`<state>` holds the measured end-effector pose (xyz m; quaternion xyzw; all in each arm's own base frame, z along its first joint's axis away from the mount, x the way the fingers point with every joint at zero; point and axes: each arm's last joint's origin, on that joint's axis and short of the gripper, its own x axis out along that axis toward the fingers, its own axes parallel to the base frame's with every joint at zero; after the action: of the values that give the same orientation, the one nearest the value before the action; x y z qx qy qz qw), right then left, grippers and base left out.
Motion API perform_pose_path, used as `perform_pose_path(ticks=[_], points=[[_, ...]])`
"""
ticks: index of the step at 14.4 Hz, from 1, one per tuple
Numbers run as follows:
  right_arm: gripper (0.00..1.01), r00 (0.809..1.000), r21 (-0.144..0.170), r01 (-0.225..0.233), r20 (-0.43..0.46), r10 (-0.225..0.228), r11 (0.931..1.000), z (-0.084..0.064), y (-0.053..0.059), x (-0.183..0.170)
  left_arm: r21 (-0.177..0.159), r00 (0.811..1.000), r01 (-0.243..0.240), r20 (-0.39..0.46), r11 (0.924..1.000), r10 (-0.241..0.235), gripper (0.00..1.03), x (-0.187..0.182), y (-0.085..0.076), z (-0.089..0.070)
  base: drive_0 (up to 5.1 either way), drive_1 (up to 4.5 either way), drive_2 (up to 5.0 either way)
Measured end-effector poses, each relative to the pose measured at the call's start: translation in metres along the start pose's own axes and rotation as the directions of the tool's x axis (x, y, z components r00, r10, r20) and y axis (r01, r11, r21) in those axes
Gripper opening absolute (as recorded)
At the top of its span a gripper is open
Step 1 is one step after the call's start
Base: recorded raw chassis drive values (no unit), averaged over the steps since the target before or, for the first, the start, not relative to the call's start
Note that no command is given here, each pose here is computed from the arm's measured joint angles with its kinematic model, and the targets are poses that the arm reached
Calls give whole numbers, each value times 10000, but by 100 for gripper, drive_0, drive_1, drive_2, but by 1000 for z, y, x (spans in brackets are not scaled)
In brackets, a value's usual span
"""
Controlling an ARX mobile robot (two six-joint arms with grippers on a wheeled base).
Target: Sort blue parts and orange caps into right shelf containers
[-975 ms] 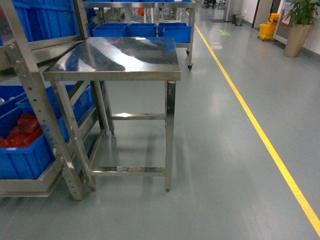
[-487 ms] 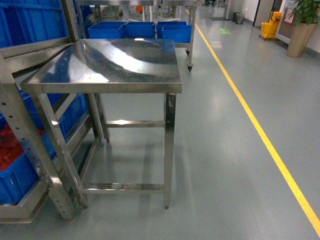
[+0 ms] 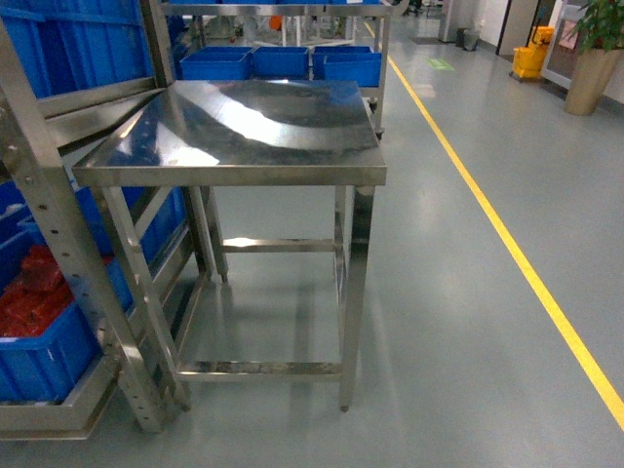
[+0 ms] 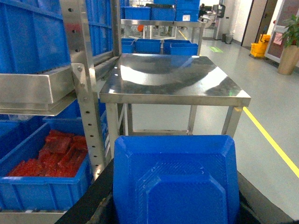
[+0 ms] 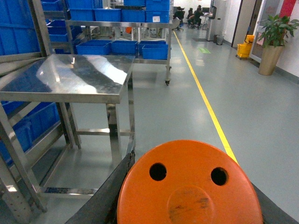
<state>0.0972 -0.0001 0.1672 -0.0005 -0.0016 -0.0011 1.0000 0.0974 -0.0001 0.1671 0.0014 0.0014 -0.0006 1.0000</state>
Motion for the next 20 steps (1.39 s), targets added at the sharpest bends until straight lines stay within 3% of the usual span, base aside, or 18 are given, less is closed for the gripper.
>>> perform_pose_path(ticks=[3, 20], points=[[44, 10000, 0, 0, -8, 0, 10000, 0, 0, 0, 0, 10000, -4, 4, 10000, 4, 43, 0, 0, 0, 0, 0, 0], [44, 10000, 0, -8, -19, 8, 10000, 0, 0, 0, 0, 10000, -4, 0, 10000, 4, 43, 0, 0, 0, -499, 241, 241]])
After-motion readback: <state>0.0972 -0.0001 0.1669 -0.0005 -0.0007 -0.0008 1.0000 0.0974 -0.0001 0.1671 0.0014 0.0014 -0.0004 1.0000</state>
